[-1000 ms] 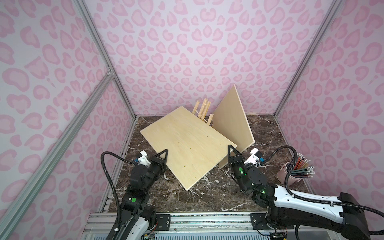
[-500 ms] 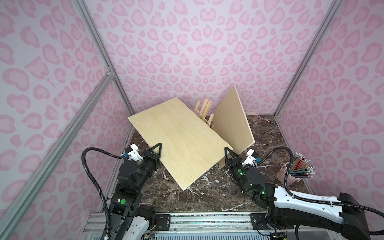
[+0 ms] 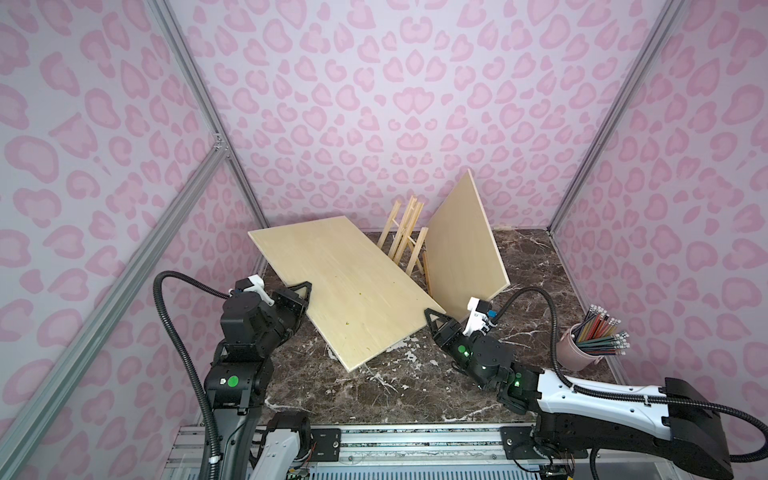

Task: Disassemble the easel
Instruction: Place the easel at the corner of the board.

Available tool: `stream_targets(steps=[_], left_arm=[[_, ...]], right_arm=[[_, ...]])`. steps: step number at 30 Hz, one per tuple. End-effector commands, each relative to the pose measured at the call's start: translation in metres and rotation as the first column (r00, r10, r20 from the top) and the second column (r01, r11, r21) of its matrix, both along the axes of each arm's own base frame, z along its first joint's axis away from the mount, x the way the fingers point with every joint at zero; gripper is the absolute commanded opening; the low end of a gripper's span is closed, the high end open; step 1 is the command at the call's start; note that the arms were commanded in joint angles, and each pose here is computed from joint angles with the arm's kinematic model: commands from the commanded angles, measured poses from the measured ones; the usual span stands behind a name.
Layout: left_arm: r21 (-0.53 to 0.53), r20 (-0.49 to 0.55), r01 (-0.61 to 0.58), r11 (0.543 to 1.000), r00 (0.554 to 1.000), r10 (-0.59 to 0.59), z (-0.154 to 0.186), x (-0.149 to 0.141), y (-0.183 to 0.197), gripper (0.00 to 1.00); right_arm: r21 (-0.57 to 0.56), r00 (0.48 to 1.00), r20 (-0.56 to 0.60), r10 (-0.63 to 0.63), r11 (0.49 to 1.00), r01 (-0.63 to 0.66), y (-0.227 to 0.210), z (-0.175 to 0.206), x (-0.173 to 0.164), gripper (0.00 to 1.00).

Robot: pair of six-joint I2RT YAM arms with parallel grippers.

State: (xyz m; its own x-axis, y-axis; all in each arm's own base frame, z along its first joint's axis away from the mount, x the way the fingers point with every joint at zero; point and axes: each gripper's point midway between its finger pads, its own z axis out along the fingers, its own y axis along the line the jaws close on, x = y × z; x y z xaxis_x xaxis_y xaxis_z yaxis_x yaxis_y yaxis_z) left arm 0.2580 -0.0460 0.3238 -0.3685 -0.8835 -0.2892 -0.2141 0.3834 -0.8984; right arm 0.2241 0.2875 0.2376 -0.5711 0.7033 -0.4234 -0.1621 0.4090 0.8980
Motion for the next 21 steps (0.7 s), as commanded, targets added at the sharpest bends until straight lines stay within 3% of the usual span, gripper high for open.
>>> stream_targets(steps=[1, 5, 13, 16, 21], left_arm=[[0.144, 0.051, 0.082, 0.986, 0.995, -0.090, 0.006, 0.000, -0.003, 0.03], [0.135, 0.022, 0.071, 0.988, 0.997, -0.075, 0.000, 0.005, 0.003, 0.03], [0.154, -0.013, 0.091, 0.984, 0.996, -0.090, -0.003, 0.018, 0.017, 0.03], [0.166, -0.022, 0.098, 0.981, 0.995, -0.095, -0.007, 0.023, 0.024, 0.03], [0.166, -0.068, 0.130, 0.978, 0.990, -0.120, -0.024, 0.036, 0.033, 0.03]], right_arm=[[-0.048, 0.988, 0.104, 0.110, 0.993, -0.106, 0.013, 0.013, -0.011, 0.49], [-0.057, 0.988, 0.098, 0.121, 0.992, -0.115, 0.012, 0.009, -0.009, 0.53], [-0.101, 0.981, 0.081, 0.178, 0.980, -0.169, 0.013, -0.001, -0.014, 0.70], [-0.110, 0.977, 0.086, 0.193, 0.977, -0.184, 0.012, -0.003, -0.017, 0.81], [-0.153, 0.970, 0.099, 0.220, 0.967, -0.203, 0.009, -0.005, -0.022, 0.88]])
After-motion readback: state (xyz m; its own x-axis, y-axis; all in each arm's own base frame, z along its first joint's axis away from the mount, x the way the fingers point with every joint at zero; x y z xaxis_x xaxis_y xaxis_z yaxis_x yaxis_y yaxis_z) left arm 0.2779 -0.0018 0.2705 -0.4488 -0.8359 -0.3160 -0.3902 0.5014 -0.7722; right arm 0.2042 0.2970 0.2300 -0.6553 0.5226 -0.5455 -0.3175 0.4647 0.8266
